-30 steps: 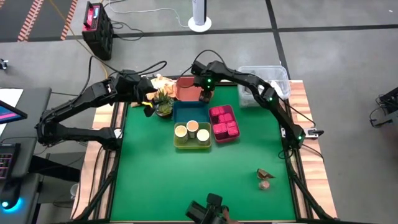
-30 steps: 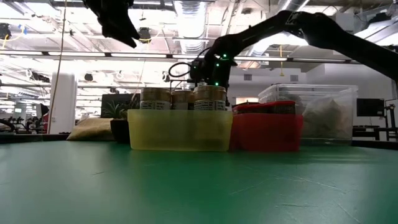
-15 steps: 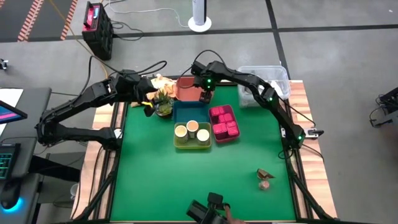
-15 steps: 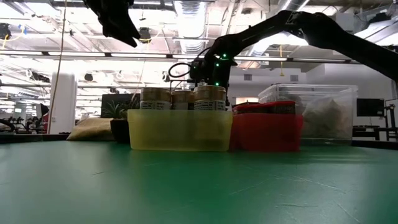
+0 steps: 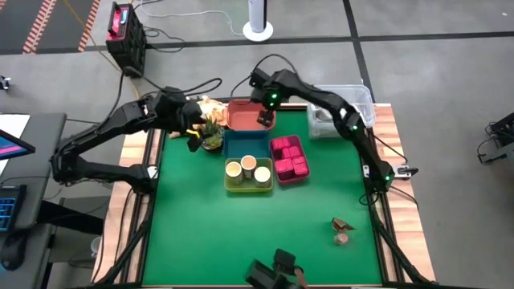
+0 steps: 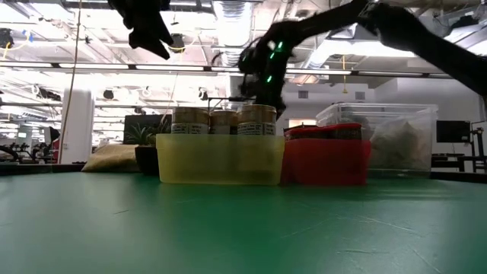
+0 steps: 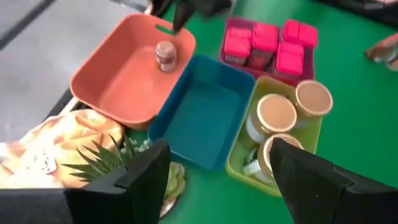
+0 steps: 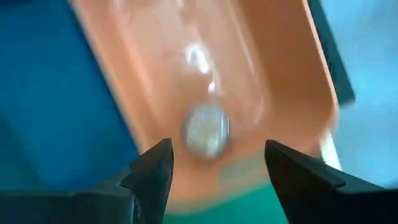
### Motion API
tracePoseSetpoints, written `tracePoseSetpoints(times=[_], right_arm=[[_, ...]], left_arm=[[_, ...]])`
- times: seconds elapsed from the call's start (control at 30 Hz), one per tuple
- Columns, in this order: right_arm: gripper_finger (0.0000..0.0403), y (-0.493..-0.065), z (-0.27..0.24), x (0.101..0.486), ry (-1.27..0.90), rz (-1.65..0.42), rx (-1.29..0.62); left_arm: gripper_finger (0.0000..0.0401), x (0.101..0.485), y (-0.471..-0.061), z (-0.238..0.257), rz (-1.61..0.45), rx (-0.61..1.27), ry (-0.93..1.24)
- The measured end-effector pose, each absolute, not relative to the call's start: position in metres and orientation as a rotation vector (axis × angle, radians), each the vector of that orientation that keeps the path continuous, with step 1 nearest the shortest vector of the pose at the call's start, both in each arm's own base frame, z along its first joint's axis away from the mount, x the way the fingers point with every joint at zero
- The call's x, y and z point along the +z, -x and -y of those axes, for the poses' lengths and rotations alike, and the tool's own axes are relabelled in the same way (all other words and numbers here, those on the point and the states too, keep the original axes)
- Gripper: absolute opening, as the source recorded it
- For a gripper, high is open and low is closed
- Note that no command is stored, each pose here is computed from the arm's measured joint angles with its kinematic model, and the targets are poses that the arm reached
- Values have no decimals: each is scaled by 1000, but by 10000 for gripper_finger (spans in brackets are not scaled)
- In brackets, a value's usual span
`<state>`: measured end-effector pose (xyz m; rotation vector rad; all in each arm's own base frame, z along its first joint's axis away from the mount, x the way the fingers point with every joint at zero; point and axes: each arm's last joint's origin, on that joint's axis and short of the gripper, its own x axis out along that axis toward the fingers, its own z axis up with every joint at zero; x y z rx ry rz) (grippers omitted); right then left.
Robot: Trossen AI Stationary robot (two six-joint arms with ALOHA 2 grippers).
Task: Sort spices by type
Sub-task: Put the orange seasoning pack into the blue bin
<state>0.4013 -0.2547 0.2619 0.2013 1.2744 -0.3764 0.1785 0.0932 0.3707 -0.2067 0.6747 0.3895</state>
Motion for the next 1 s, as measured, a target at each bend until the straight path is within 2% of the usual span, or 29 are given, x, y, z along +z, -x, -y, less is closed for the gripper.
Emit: tracePoseSetpoints(times=[0.1, 0.27, 0.47, 0.67, 0.87, 1.0], right_arm=[[277, -386, 239, 301, -239, -1220, -380], [277, -374, 187, 365, -197, -1076, -354], [277, -361, 113, 408, -121, -1030, -332], [277, -340, 47, 406, -117, -980, -304], [277, -289, -11, 380, -246, -869, -323], [277, -249, -51, 362, -283, -848, -267]], left_arm=[[261, 373, -189, -94, -717, 368, 183], [261, 376, -206, -100, -670, 366, 169], [261, 359, -238, -97, -711, 264, 167], [261, 343, -279, -82, -680, 212, 177], [261, 337, -301, -80, -603, 271, 208], [261, 334, -312, -83, -565, 291, 200]])
